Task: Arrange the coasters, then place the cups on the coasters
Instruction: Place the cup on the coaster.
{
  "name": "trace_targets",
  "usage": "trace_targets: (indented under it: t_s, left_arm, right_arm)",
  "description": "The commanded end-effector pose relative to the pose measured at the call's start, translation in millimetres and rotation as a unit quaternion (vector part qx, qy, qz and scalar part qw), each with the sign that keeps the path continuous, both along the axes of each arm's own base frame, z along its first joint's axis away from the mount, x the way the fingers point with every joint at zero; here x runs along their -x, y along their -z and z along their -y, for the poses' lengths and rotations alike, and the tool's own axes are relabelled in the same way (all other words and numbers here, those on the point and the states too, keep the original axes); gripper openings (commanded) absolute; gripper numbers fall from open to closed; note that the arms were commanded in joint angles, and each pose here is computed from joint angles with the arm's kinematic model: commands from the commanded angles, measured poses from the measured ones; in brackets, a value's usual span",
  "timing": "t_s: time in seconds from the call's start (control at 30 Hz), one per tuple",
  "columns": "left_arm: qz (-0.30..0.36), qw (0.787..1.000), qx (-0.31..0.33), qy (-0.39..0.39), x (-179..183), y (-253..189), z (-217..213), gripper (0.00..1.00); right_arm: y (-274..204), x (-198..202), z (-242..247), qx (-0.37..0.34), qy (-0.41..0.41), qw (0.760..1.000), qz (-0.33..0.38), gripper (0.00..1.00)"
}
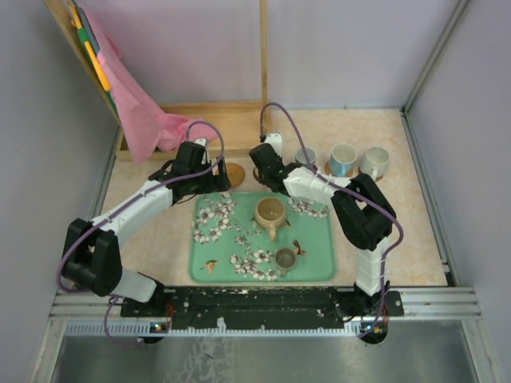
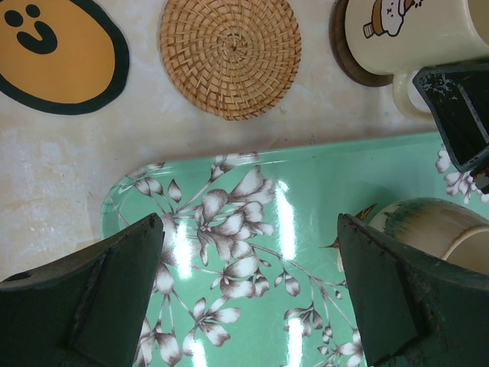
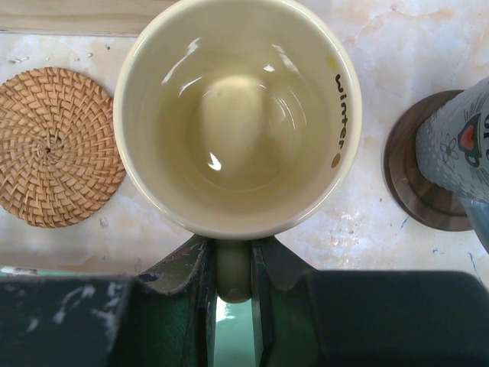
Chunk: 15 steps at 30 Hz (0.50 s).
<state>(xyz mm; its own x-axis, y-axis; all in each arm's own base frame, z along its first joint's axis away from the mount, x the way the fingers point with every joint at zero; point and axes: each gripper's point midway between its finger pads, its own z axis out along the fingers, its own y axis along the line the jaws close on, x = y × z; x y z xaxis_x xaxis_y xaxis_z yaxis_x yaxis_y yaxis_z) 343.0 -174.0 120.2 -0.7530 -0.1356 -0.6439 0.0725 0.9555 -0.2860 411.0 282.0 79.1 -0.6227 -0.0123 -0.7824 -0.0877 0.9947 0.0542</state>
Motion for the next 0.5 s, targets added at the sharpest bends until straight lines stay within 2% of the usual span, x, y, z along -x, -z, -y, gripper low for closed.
trace_targets:
  t_s: [0.0, 0.47]
  left_arm:
    - [0.002, 1.0, 0.005, 0.0, 0.6, -1.7, -1.2, 1.0]
    - [0.003, 1.0, 0.01, 0.0, 0.4, -2.0, 0.2, 1.0]
  right_arm:
    - [-34.3, -25.8, -11.7, -0.035, 0.015, 0.998, 0.052, 0.0]
    - [-26.9, -20.8, -9.8, -0.024, 0.012, 0.999, 0.035, 0.0]
